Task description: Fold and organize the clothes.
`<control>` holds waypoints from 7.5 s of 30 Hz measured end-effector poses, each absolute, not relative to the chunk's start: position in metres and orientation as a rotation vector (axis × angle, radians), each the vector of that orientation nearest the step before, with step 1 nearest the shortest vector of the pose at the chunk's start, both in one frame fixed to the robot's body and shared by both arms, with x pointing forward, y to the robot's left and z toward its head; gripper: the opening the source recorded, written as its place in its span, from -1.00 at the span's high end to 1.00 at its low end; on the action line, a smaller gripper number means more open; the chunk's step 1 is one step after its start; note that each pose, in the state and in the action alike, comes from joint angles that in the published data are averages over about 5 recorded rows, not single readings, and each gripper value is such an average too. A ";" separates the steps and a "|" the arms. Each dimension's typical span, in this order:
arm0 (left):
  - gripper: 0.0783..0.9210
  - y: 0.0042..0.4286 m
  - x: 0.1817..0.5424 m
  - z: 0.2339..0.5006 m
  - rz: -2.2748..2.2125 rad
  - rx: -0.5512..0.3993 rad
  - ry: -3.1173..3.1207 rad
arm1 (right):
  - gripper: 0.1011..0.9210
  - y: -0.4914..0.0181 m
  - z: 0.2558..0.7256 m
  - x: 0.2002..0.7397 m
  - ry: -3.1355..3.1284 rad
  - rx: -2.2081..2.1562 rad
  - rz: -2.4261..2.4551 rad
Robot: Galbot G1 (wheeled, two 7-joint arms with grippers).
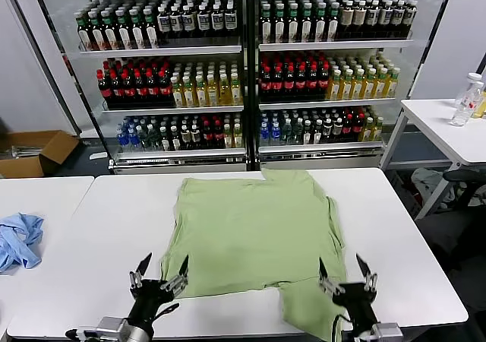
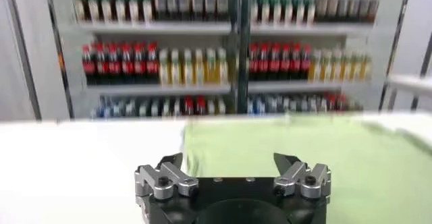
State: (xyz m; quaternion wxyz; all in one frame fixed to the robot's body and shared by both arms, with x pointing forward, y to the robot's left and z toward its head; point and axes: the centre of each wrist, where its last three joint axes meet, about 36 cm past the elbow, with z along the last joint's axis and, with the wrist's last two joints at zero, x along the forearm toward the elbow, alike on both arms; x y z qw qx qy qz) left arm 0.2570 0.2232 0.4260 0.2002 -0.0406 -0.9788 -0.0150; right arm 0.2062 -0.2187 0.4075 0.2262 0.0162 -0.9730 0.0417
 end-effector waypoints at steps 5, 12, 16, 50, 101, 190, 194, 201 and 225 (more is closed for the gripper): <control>-0.61 0.224 0.259 0.413 -0.074 -0.083 -2.652 | -0.56 -0.213 0.398 0.191 -2.616 0.046 0.098; -0.16 0.226 0.263 0.400 -0.090 -0.057 -2.562 | -0.10 -0.207 0.395 0.177 -2.558 0.060 0.063; 0.11 0.229 0.264 0.397 -0.087 -0.044 -2.533 | 0.18 -0.207 0.396 0.174 -2.547 0.070 0.047; 0.99 0.250 0.330 0.440 0.166 -0.236 -2.741 | 0.99 -0.256 0.436 0.327 -2.872 0.113 0.062; 0.67 0.254 0.377 0.367 -0.011 -0.057 -2.579 | 0.54 -0.276 0.378 0.358 -2.645 0.094 0.126; 0.98 0.232 0.487 0.388 0.057 -0.119 -2.604 | 0.96 -0.257 0.396 0.580 -2.620 0.187 -0.011; 0.99 0.235 0.475 0.403 0.105 -0.156 -2.655 | 0.99 -0.262 0.413 0.565 -2.682 0.195 -0.036; 0.99 0.235 0.440 0.426 0.182 -0.215 -2.713 | 0.99 -0.267 0.438 0.519 -2.775 0.225 -0.066; 0.93 0.249 0.345 0.433 0.168 -0.280 -2.596 | 0.89 -0.281 0.446 0.341 -2.767 0.125 -0.045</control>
